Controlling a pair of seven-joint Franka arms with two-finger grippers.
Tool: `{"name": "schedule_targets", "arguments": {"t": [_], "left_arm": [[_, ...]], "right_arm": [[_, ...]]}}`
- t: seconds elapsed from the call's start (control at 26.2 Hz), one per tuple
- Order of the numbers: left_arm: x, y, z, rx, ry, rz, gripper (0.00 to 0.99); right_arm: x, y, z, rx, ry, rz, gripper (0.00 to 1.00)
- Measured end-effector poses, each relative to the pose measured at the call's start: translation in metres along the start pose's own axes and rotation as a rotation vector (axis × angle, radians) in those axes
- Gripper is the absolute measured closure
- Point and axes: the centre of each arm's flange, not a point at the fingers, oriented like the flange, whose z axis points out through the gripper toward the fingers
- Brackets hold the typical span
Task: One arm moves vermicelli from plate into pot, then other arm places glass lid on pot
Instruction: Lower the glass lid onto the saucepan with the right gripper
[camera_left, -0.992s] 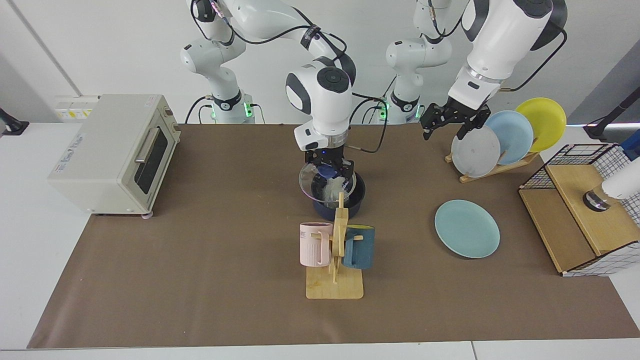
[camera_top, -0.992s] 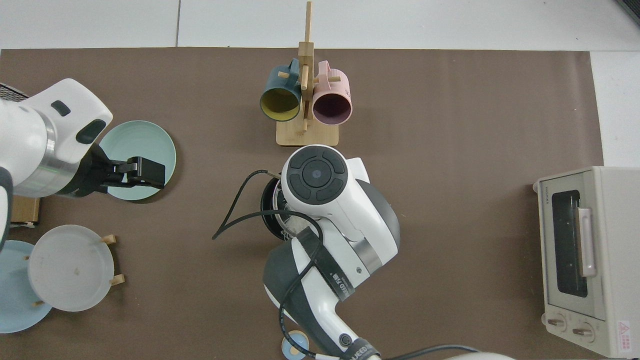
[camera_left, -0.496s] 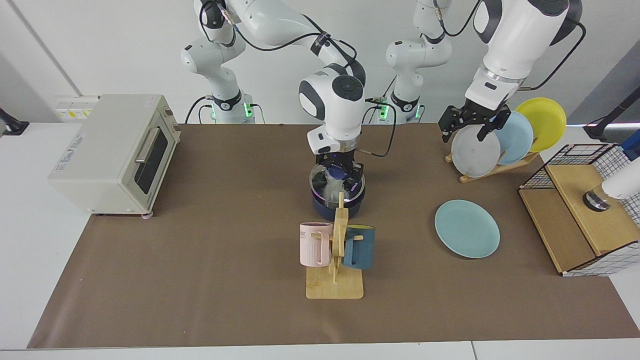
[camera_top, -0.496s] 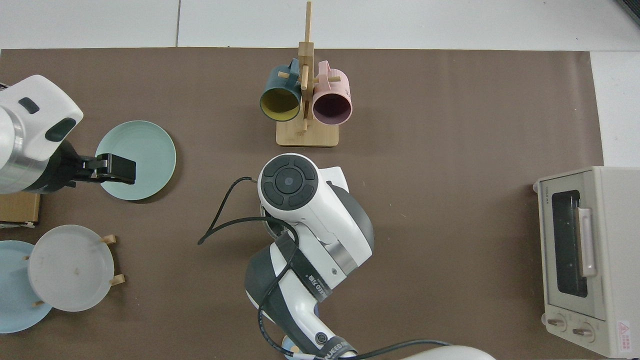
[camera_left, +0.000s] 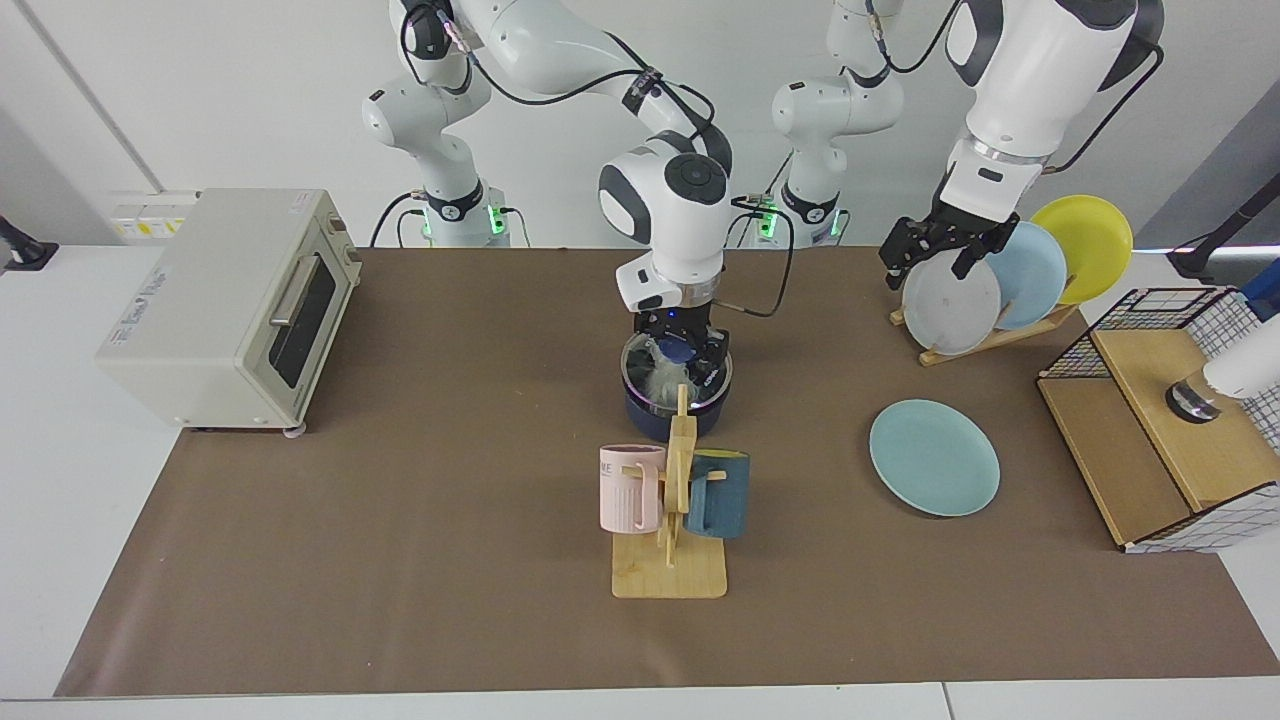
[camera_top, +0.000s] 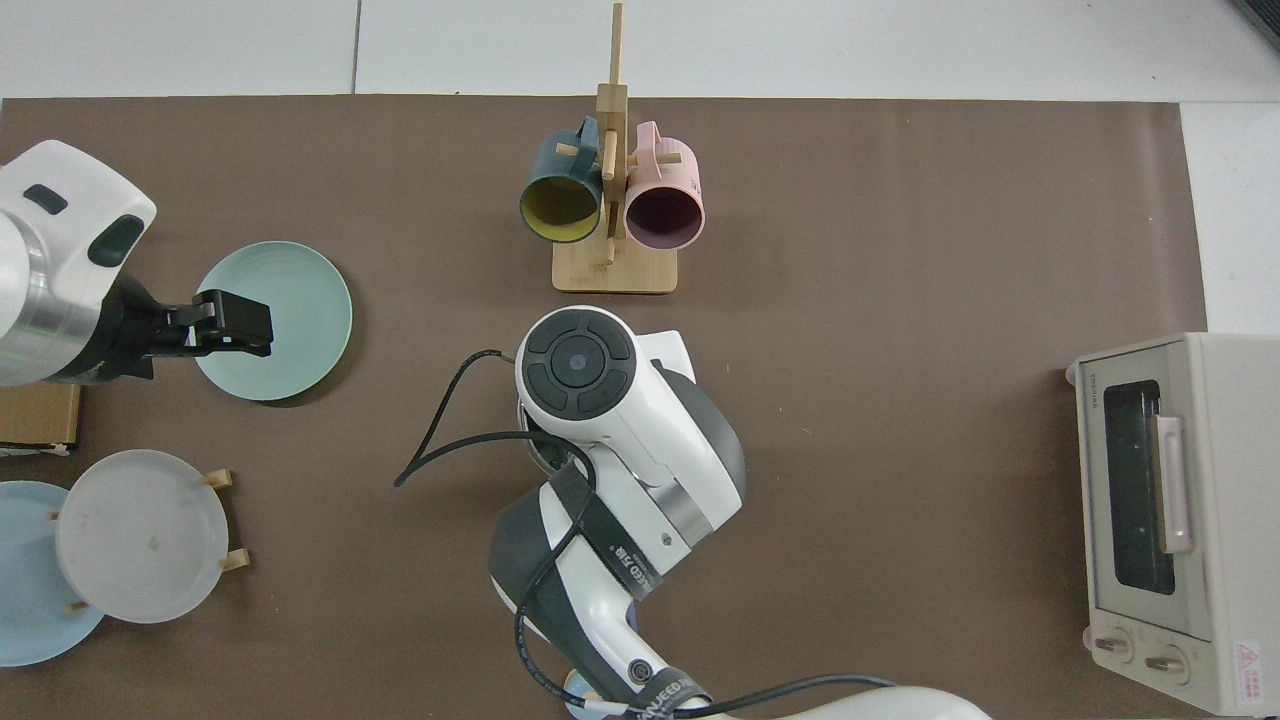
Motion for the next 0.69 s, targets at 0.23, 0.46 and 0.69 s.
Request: {"name": "schedule_targets", "arguments": {"t": [0.23, 0.46, 0.69], "left_arm": [[0.0004, -0.0003, -0.0003, -0.001, 0.003, -0.009, 0.0], [-0.0031, -0.0014, 0.0024, 0.008, -0.028, -0.015, 0.0], [-0.0029, -0.0042, 0.0023, 0.009, -0.031, -0.026, 0.0]], "right_arm": [[0.0004, -0.0028, 0.0059, 0.014, -0.011, 0.009, 0.56], [0.0, -0.0038, 0.0087, 0.016, -0.015, 0.01, 0.56], [0.0045, -0.0041, 0.0083, 0.032, -0.012, 0.019, 0.56]]}}
